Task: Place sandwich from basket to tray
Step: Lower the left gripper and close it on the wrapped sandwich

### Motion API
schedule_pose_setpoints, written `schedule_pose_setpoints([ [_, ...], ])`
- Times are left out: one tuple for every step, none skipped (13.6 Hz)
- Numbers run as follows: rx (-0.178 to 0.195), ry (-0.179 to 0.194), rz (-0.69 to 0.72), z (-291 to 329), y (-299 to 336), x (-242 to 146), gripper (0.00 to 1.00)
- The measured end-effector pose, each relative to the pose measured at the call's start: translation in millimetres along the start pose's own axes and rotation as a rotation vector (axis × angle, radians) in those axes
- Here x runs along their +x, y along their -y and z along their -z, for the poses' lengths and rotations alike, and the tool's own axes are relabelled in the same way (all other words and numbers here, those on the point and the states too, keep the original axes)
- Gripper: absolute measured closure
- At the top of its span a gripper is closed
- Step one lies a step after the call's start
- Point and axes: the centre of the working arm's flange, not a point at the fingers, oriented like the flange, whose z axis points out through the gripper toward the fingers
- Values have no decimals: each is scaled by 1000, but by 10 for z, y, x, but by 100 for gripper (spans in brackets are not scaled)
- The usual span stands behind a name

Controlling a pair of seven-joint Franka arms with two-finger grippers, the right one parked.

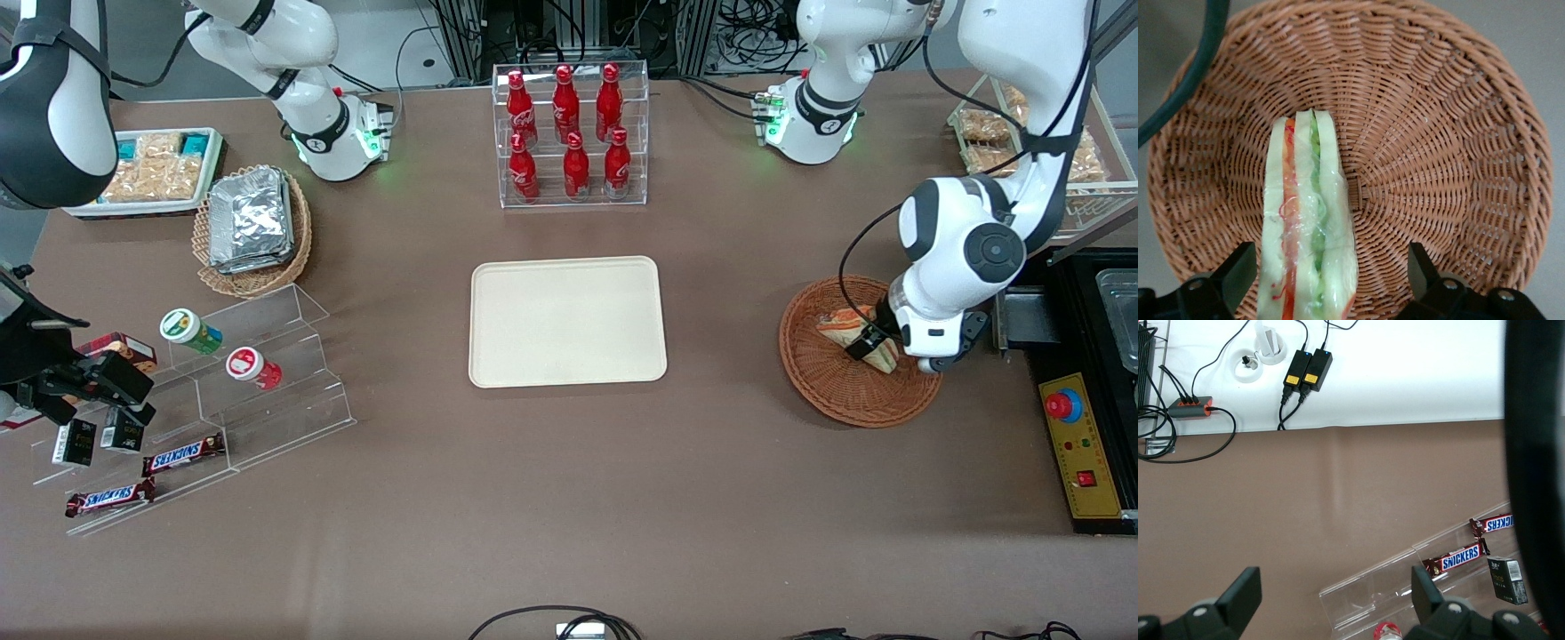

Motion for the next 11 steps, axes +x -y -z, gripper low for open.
schedule_pose_setpoints([
  [-3,0,5,-75,10,-18,0],
  [-4,1,9,-150,22,-37,0],
  [-5,3,11,-207,30,-50,0],
  [-5,4,12,-239,32,-54,0],
  [-5,5,13,-251,32,-54,0],
  [-5,5,13,-253,32,-54,5],
  [-5,5,13,-253,32,-54,5],
  [-5,5,13,-253,32,-54,12],
  [-5,5,14,-253,33,-54,25],
  [-2,3,8,-255,33,-55,36],
  [5,-3,-3,-258,35,-58,47],
])
